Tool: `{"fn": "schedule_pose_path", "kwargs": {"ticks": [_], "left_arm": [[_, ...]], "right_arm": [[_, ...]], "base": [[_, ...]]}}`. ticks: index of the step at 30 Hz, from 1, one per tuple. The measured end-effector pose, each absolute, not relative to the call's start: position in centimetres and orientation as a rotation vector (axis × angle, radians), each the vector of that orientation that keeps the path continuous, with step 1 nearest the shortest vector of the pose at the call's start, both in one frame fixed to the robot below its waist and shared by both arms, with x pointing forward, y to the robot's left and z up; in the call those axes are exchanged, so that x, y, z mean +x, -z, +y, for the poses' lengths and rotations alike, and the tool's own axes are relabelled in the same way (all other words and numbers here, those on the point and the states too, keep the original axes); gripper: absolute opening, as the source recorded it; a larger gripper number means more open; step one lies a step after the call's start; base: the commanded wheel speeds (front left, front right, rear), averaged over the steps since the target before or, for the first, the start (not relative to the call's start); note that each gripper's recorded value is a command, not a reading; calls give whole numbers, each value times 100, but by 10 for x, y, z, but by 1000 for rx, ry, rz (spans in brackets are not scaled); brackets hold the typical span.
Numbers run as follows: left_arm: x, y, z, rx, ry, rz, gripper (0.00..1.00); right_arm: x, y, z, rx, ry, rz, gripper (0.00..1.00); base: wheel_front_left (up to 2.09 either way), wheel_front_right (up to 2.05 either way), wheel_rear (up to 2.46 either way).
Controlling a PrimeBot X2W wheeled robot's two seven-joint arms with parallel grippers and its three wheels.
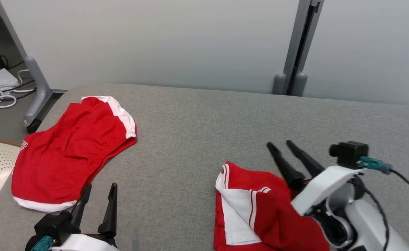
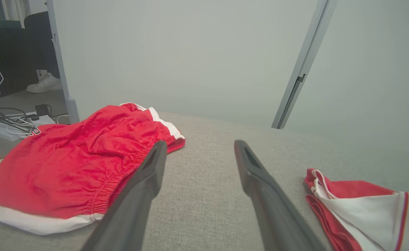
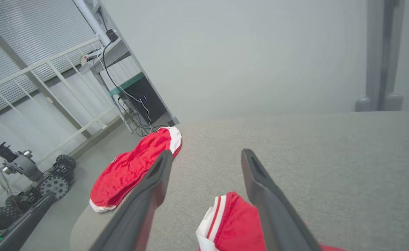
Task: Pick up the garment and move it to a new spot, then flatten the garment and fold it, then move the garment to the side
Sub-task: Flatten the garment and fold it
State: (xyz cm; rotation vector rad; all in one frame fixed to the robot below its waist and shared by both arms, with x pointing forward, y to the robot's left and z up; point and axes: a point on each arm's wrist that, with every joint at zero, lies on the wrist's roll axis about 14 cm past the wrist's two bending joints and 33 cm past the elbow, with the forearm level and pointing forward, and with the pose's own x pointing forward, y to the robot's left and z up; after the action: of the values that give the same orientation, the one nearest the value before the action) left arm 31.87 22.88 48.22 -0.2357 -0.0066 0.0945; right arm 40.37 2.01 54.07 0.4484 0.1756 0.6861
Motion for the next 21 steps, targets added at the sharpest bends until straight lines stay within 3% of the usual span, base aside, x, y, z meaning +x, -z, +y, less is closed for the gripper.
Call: {"fn": "schedule_pose_path", "kwargs": {"ticks": [7,15,20,21], "left_arm": [[323,-484,219,-238,-65,-10,100],[327,-485,216,-239,-54,-9,100],[326,-483,216,-235,-56,-4,100],[325,-483,217,-235,-60,-3,100]], "right_arm": [[421,-524,-82,371,-418,136,100],[413,-508,-99,360,-336,170,100],[410,-493,-87,343,-354,224,0],[409,-489,-83,343,-360,239,0]], "base": [[0,0,0],[0,0,0],[0,0,0],[0,0,0]]}}
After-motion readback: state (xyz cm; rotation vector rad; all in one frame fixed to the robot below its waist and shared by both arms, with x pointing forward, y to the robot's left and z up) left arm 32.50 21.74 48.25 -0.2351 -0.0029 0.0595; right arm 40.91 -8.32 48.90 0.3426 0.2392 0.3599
